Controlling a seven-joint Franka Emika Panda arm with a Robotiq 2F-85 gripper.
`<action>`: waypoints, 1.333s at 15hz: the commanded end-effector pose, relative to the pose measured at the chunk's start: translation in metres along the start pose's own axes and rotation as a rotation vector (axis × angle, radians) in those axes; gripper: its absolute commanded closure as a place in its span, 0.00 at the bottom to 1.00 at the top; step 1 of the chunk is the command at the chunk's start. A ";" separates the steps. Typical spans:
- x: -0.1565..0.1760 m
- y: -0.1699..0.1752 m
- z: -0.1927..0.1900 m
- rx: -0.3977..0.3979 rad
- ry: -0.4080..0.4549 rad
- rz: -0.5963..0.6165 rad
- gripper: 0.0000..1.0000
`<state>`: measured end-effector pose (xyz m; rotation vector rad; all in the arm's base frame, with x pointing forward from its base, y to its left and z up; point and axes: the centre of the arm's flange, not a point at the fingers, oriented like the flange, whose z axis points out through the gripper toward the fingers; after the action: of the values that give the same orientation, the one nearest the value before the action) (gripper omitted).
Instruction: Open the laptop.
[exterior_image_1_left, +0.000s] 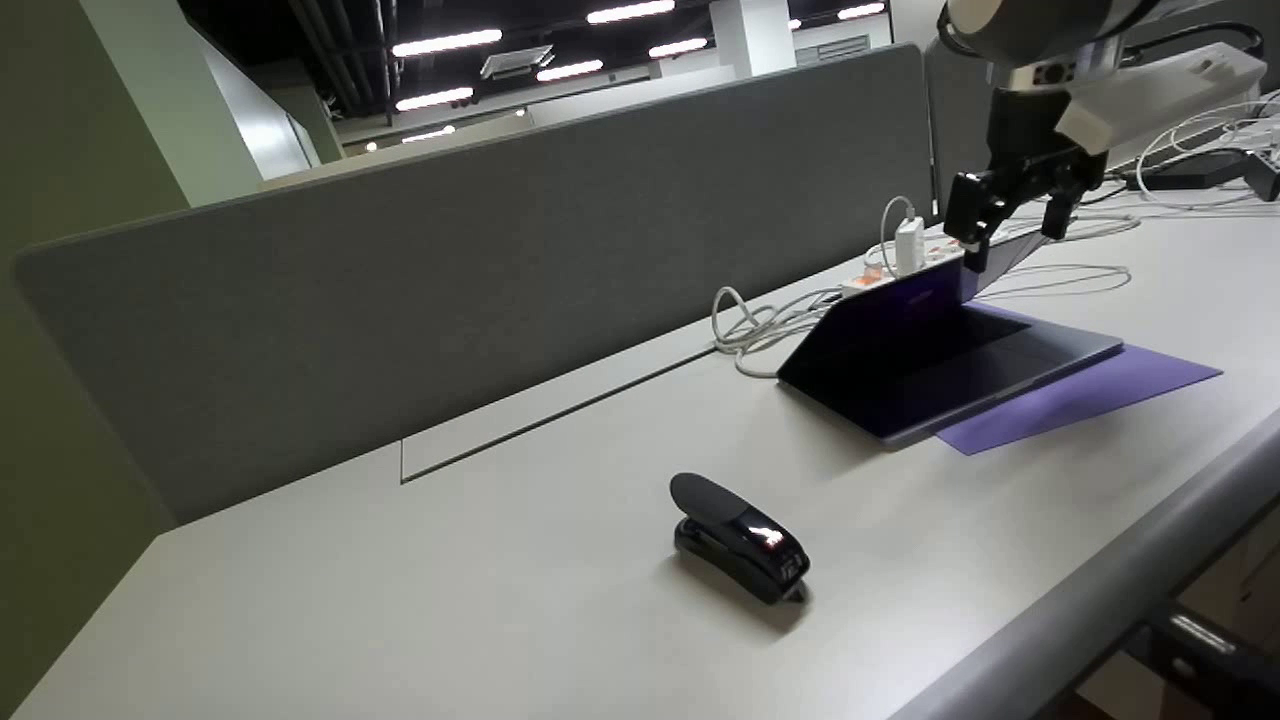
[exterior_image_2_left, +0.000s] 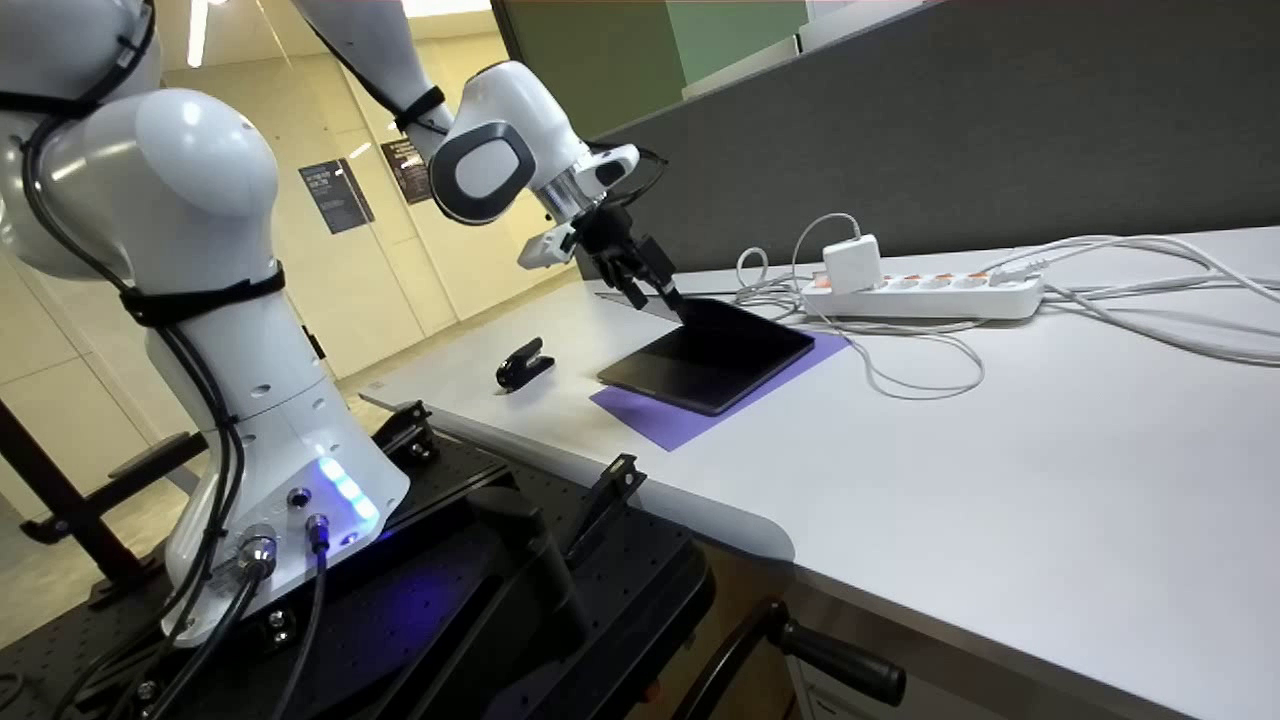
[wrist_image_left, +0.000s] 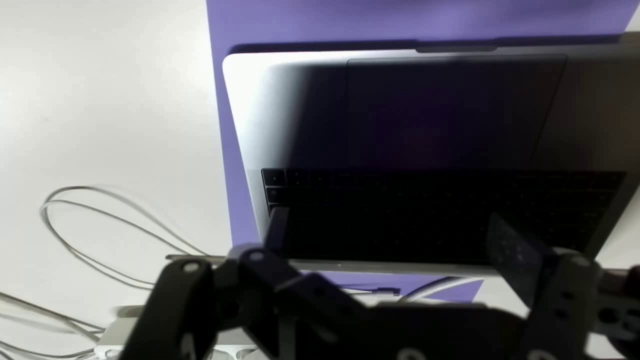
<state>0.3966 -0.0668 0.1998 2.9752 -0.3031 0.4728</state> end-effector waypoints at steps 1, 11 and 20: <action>0.010 -0.001 -0.026 0.032 -0.074 -0.049 0.00; 0.004 0.002 0.006 0.019 -0.054 -0.038 0.00; 0.021 0.000 0.014 -0.008 -0.003 -0.059 0.00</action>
<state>0.4057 -0.0682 0.1976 2.9846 -0.2165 0.4189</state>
